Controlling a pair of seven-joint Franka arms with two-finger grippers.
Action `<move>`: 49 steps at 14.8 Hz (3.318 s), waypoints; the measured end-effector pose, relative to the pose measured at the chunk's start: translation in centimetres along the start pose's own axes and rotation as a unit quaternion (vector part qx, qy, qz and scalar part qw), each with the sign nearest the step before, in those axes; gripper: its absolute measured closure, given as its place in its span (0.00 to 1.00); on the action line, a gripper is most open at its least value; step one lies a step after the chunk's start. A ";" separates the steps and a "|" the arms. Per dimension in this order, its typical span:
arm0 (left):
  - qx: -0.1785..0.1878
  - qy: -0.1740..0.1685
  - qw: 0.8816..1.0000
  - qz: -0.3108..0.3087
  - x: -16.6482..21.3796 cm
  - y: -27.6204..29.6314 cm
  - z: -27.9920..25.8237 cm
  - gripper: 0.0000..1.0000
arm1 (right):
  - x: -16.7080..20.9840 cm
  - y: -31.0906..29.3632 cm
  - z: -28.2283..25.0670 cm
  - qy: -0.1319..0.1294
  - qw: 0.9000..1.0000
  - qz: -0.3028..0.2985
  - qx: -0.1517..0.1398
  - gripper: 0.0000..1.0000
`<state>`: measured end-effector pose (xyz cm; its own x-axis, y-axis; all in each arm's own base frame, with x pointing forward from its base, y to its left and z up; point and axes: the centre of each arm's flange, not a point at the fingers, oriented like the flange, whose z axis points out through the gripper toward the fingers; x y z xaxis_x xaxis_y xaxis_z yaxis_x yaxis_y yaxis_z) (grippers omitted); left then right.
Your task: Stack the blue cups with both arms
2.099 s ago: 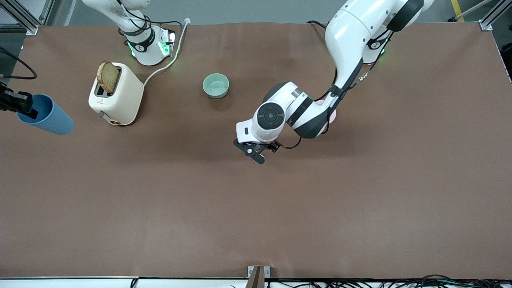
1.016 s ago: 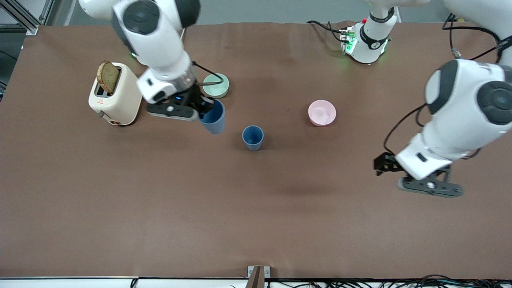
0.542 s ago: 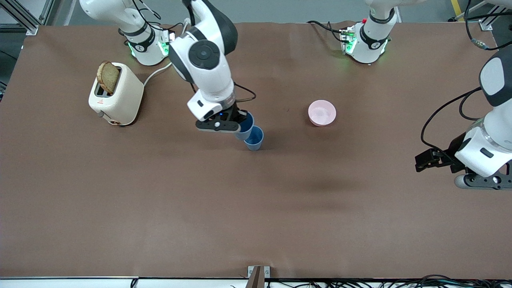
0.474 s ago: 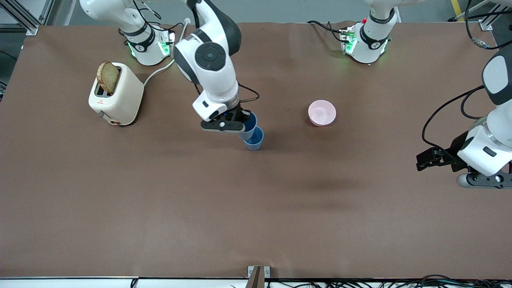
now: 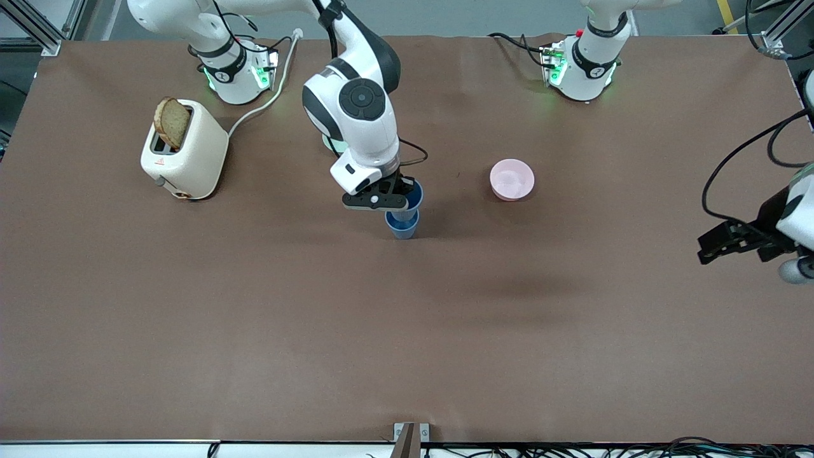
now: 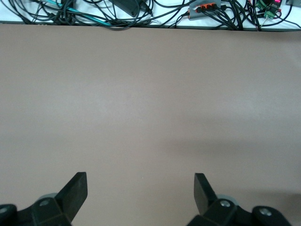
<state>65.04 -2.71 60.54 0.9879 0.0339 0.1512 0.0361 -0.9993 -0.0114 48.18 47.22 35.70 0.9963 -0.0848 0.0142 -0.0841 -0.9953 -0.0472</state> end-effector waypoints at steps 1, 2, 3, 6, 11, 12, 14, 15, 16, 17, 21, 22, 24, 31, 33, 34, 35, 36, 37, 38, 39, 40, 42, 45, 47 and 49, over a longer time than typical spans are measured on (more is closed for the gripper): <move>-0.004 0.003 1.000 -0.010 -0.4 -0.8 -1.1 0.00 | 0.1 0.0 0.5 -0.002 1.000 0.001 -0.002 0.96; -0.009 0.008 1.000 -0.021 -0.7 -1.8 -2.2 0.00 | 0.0 0.1 1.0 -0.004 1.000 0.001 -0.006 0.96; -0.011 0.014 0.999 -0.031 -1.1 -2.9 -3.3 0.00 | 0.0 0.2 1.5 -0.007 1.000 0.001 -0.009 0.96; -0.009 0.000 0.999 -0.043 -3.0 -4.4 -5.7 0.00 | -0.2 0.5 2.6 -0.011 1.000 0.001 -0.014 0.94; -0.023 -0.028 0.998 -0.047 -4.2 -4.4 -5.3 0.00 | 0.1 0.7 2.5 -0.008 1.000 0.003 -0.013 0.48; -0.027 -0.023 0.998 -0.046 -4.2 -4.3 -4.9 0.00 | 0.4 0.9 2.3 -0.005 1.000 0.006 -0.012 0.39; -0.031 -0.013 0.999 -0.043 -4.6 -3.8 -4.2 0.00 | 1.8 1.9 0.5 0.007 1.000 0.019 -0.003 0.22; -0.031 -0.010 0.999 -0.043 -5.1 -3.7 -4.0 0.00 | 3.0 3.0 -1.3 0.014 0.999 0.030 0.004 0.12; -0.032 -0.009 0.999 -0.044 -5.5 -3.8 -3.9 0.00 | 4.3 4.6 -3.6 0.019 0.999 0.037 0.008 0.01; -0.032 -0.008 0.998 -0.044 -5.9 -3.9 -3.9 0.00 | 5.7 6.9 -6.3 0.022 0.999 0.040 0.010 0.00; -0.031 -0.008 0.998 -0.048 -6.5 -4.4 -4.1 0.00 | 11.2 21.4 -17.0 0.029 0.999 0.044 0.009 0.00; -0.031 -0.009 0.998 -0.048 -6.5 -4.4 -4.0 0.00 | 12.2 25.5 -18.9 0.033 0.998 0.049 0.010 0.00; -0.031 -0.012 0.998 -0.047 -6.5 -4.4 -3.8 0.00 | 13.5 32.9 -21.6 0.039 0.997 0.059 0.007 0.00; -0.032 -0.015 0.999 -0.041 -6.6 -4.0 -3.5 0.00 | 14.1 50.7 -27.7 0.043 0.998 0.045 -0.006 0.00; -0.032 -0.014 0.999 -0.038 -6.6 -3.6 -3.5 0.00 | 12.8 51.6 -29.6 0.014 0.999 0.036 -0.007 0.00; -0.033 -0.012 0.999 -0.036 -6.5 -3.4 -3.6 0.00 | 12.1 51.4 -30.4 0.004 0.999 0.033 -0.007 0.00; -0.033 -0.010 0.999 -0.035 -6.5 -3.2 -3.7 0.00 | 11.3 51.1 -31.0 -0.003 1.000 0.030 -0.006 0.00; -0.033 -0.010 0.999 -0.033 -6.5 -3.0 -3.7 0.00 | 10.5 50.8 -31.7 -0.008 1.000 0.027 -0.005 0.00; -0.033 -0.012 0.999 -0.032 -6.5 -2.9 -3.7 0.00 | 10.0 50.5 -32.2 -0.011 1.000 0.024 -0.005 0.00; -0.033 -0.017 0.999 -0.032 -6.7 -2.9 -3.6 0.00 | 9.6 50.3 -32.6 -0.010 1.000 0.022 -0.005 0.00; -0.033 -0.022 0.999 -0.032 -6.8 -2.9 -3.6 0.00 | 9.5 50.2 -32.8 -0.008 1.000 0.021 -0.005 0.00; -0.033 -0.027 0.999 -0.032 -6.9 -2.9 -3.5 0.00 | 9.6 50.2 -32.8 -0.006 1.000 0.021 -0.005 0.00; -0.032 -0.033 0.998 -0.032 -7.0 -2.9 -3.6 0.00 | 9.8 50.0 -32.6 -0.002 1.000 0.020 -0.005 0.00; -0.032 -0.043 0.998 -0.033 -7.5 -3.1 -3.9 0.00 | 10.2 49.9 -32.0 -0.006 1.000 0.010 -0.005 0.00; -0.030 -0.067 0.997 -0.033 -8.3 -3.2 -4.0 0.00 | 10.4 49.9 -32.0 -0.004 1.000 0.006 -0.005 0.00; -0.030 -0.074 0.996 -0.033 -8.6 -3.2 -4.2 0.00 | 10.4 49.9 -32.0 -0.003 1.000 0.002 -0.005 0.00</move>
<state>55.79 0.15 63.43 0.9953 0.0968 0.0023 0.0965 -0.9939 0.0536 53.71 -4.83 65.49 0.9961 -0.0882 0.0082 -0.0878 -0.9955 -0.0366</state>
